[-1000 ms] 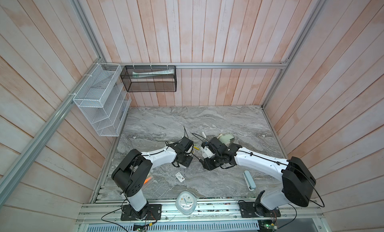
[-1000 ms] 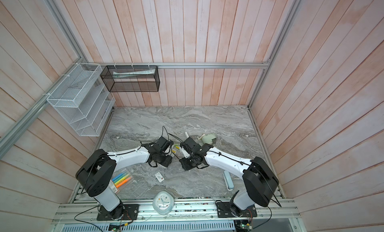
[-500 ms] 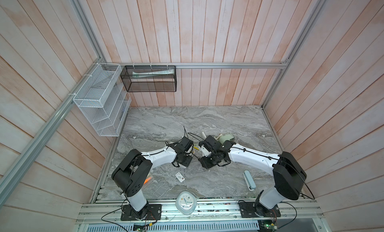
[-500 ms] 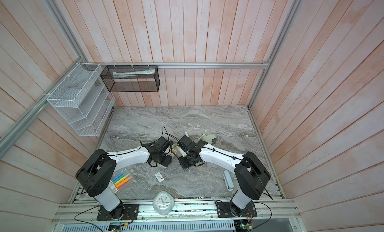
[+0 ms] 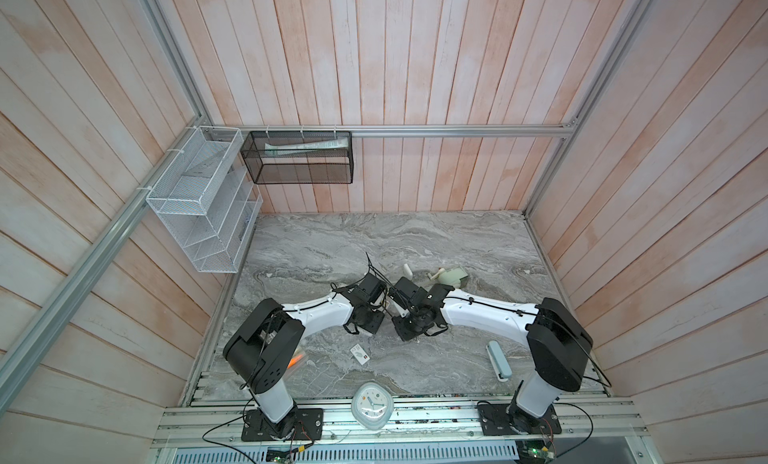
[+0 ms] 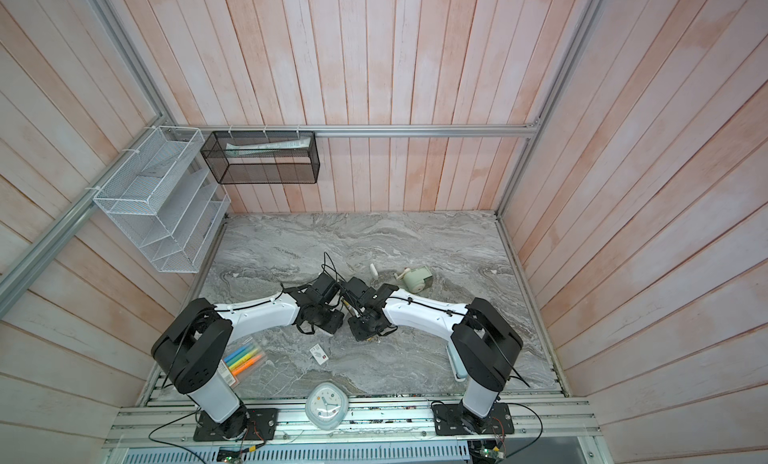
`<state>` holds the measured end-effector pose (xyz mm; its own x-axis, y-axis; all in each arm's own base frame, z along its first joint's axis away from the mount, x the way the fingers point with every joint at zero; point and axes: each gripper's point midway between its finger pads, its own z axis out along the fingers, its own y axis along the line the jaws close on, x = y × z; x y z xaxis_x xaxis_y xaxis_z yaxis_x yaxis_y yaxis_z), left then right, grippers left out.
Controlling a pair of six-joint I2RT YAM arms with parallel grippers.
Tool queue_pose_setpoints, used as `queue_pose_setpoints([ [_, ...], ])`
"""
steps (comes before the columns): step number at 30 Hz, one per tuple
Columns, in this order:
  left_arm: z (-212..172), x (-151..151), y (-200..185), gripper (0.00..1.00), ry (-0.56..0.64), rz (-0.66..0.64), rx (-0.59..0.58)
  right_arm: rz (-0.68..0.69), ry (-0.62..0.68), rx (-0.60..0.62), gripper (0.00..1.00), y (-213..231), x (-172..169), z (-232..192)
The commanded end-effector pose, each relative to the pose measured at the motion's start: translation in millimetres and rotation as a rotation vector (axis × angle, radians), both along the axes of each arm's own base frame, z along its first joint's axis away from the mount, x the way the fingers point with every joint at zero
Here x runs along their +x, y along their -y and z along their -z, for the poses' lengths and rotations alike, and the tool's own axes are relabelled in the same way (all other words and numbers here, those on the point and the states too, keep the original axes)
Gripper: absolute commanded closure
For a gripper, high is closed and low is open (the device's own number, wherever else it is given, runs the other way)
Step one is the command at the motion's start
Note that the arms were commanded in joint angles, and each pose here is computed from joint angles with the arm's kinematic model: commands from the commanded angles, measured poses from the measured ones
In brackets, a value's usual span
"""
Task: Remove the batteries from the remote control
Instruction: 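Push the screwdriver tip under the second yellow battery and lever it out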
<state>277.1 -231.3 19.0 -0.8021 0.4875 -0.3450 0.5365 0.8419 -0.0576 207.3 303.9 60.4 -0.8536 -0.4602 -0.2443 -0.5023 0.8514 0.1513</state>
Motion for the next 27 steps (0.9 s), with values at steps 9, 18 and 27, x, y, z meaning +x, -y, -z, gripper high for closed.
queue_pose_setpoints([
  [9,28,-36,-1,0.5,-0.161,0.042,0.007,0.054,0.034,0.03,1.0,-1,-1,4],
  [18,27,-39,-3,0.5,-0.175,0.046,0.019,0.081,0.074,0.091,1.0,6,3,-9],
  [27,27,-40,-5,0.5,-0.185,0.046,0.031,0.095,0.095,0.113,1.0,15,6,-17],
])
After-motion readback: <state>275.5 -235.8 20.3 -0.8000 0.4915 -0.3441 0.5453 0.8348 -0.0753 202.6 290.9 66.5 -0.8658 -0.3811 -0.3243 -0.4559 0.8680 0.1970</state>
